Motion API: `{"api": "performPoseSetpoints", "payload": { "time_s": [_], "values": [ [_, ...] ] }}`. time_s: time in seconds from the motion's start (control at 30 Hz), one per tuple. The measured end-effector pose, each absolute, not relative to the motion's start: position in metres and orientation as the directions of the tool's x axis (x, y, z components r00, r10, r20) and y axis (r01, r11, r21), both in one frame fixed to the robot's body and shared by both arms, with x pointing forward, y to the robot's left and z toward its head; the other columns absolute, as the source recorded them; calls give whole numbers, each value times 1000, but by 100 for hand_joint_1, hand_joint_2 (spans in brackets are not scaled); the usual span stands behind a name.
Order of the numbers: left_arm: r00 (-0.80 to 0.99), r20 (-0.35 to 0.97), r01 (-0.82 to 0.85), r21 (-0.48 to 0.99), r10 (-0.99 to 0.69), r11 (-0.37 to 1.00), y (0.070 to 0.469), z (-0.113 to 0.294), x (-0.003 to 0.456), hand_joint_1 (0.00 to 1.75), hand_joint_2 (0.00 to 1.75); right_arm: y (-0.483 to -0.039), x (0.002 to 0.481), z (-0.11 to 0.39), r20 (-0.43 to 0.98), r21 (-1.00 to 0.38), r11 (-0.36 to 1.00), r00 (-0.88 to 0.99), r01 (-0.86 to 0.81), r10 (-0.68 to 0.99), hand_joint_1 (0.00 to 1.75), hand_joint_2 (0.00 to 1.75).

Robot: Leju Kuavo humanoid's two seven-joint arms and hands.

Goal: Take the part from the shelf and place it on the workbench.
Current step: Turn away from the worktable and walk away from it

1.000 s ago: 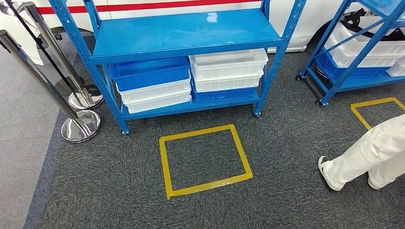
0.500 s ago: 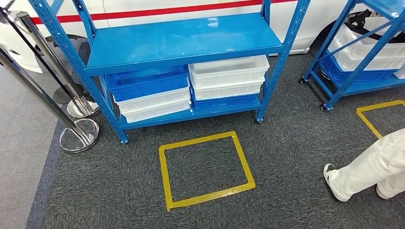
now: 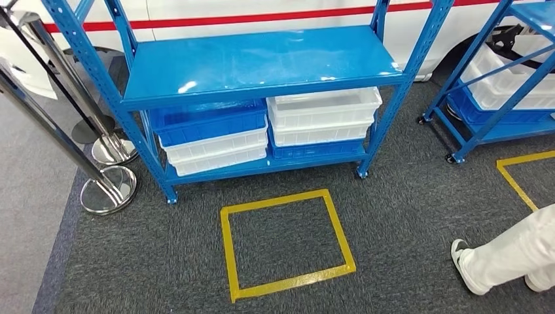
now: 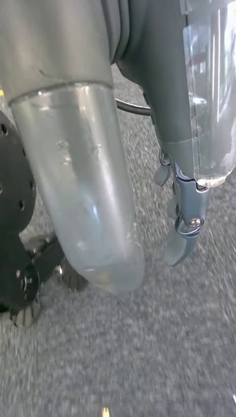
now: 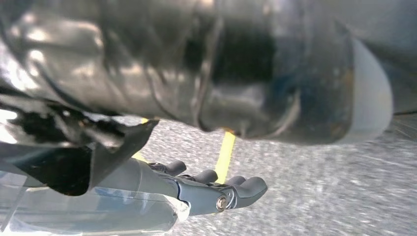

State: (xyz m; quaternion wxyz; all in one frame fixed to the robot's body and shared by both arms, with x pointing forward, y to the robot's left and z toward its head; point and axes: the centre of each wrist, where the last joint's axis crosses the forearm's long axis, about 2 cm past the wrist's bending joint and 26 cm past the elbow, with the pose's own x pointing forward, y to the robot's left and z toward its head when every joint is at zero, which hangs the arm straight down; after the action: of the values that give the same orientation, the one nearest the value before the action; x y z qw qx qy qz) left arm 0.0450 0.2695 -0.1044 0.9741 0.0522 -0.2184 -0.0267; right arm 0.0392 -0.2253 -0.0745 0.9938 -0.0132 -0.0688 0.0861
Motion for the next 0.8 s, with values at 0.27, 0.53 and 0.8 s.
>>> {"api": "performPoseSetpoints", "payload": {
  "time_s": [0.27, 0.53, 0.8],
  "values": [
    [900, 431, 25, 114, -72, 993, 270, -104, 50, 0, 0, -225, 39, -75, 133, -40, 984, 975, -175, 179, 0, 0],
    [906, 417, 26, 120, -74, 992, 272, -105, 42, 0, 0, -223, 38, -76, 127, -32, 984, 976, -174, 176, 0, 0],
    [903, 423, 25, 121, -74, 992, 273, -104, 46, 0, 0, -223, 43, -75, 138, -38, 983, 973, -180, 184, 0, 0]
  ]
}}
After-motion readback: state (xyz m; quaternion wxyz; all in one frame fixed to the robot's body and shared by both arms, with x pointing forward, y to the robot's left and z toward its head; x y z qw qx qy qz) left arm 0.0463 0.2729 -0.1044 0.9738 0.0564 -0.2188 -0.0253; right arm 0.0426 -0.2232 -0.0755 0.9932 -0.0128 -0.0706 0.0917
